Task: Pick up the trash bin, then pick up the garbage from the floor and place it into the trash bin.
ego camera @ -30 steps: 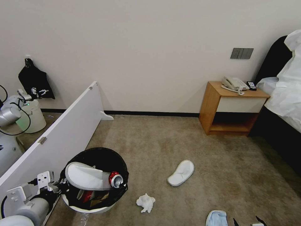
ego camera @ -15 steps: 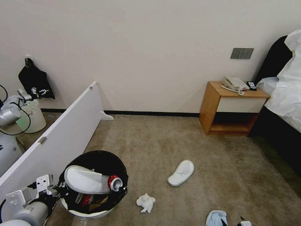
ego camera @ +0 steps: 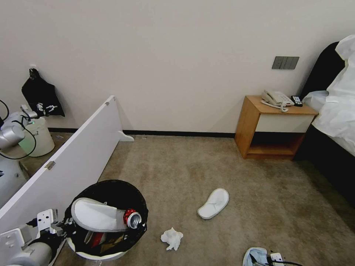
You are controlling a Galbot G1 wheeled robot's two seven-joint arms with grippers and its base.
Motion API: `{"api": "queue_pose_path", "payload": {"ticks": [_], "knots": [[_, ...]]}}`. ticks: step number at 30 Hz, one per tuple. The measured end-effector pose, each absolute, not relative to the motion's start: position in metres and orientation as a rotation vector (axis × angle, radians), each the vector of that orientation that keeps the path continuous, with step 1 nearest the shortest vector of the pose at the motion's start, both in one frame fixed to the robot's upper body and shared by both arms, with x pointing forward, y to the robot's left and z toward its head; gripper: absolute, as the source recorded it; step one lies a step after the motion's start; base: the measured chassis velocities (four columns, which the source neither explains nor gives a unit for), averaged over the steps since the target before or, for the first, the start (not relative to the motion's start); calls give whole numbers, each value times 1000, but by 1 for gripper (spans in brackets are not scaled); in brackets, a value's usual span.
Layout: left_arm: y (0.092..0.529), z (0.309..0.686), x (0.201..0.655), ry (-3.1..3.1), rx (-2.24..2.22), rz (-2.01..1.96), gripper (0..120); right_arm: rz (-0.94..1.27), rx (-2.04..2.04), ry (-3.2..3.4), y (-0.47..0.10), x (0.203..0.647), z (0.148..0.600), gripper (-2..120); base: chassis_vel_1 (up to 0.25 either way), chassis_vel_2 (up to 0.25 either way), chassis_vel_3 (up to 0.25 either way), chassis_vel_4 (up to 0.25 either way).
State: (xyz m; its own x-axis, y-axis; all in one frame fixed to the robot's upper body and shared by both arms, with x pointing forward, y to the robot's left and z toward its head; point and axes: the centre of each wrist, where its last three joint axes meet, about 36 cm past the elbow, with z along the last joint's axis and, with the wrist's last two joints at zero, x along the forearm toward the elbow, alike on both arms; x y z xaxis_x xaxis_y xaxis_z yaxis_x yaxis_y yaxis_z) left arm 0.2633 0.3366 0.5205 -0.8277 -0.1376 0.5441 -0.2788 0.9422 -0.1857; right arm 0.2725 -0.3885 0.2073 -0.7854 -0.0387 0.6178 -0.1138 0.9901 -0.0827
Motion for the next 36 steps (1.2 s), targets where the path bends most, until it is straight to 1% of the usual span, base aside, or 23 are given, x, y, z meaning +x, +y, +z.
{"api": "queue_pose_path", "payload": {"ticks": [19, 20, 21, 23, 24, 25, 26, 27, 29, 30, 31, 32, 33, 34, 35, 36], "knots": [[334, 522, 261, -2552, 305, 353, 2, 133, 100, -2428, -394, 286, 185, 100, 0, 0, 0, 0], [334, 522, 261, -2552, 305, 352, 2, 129, 101, -2425, -394, 287, 183, 96, 0, 0, 0, 0], [334, 522, 261, -2552, 305, 352, 2, 129, 101, -2425, -394, 287, 183, 96, 0, 0, 0, 0], [335, 522, 261, -2552, 306, 353, 2, 119, 113, -2418, -392, 288, 180, 85, 0, 0, 0, 0], [335, 522, 261, -2552, 306, 353, 2, 119, 113, -2418, -392, 288, 180, 85, 0, 0, 0, 0], [335, 522, 261, -2552, 306, 353, 2, 115, 117, -2415, -391, 288, 178, 82, 0, 0, 0, 0], [334, 522, 261, -2552, 306, 353, 2, 109, 118, -2410, -390, 289, 175, 76, 0, 0, 0, 0], [334, 522, 261, -2552, 306, 353, 2, 109, 118, -2410, -390, 289, 175, 76, 0, 0, 0, 0], [335, 522, 261, -2553, 306, 354, 2, 102, 117, -2406, -389, 290, 172, 63, 0, 0, 0, 0], [335, 522, 261, -2553, 306, 354, 2, 102, 117, -2406, -389, 290, 172, 63, 0, 0, 0, 0], [335, 522, 261, -2553, 306, 354, 2, 101, 116, -2407, -389, 291, 172, 60, 0, 0, 0, 0], [335, 522, 261, -2553, 306, 354, 2, 101, 117, -2409, -389, 292, 172, 51, 0, 0, 0, 0], [335, 522, 261, -2553, 306, 354, 2, 101, 117, -2409, -389, 292, 172, 51, 0, 0, 0, 0], [335, 522, 261, -2554, 307, 355, 2, 102, 118, -2410, -390, 292, 172, 48, 0, 0, 0, 0], [335, 522, 261, -2555, 307, 355, 2, 103, 118, -2413, -390, 293, 173, 42, 0, 0, 0, 0], [335, 522, 261, -2555, 307, 355, 2, 103, 118, -2413, -390, 293, 173, 42, 0, 0, 0, 0]]}}
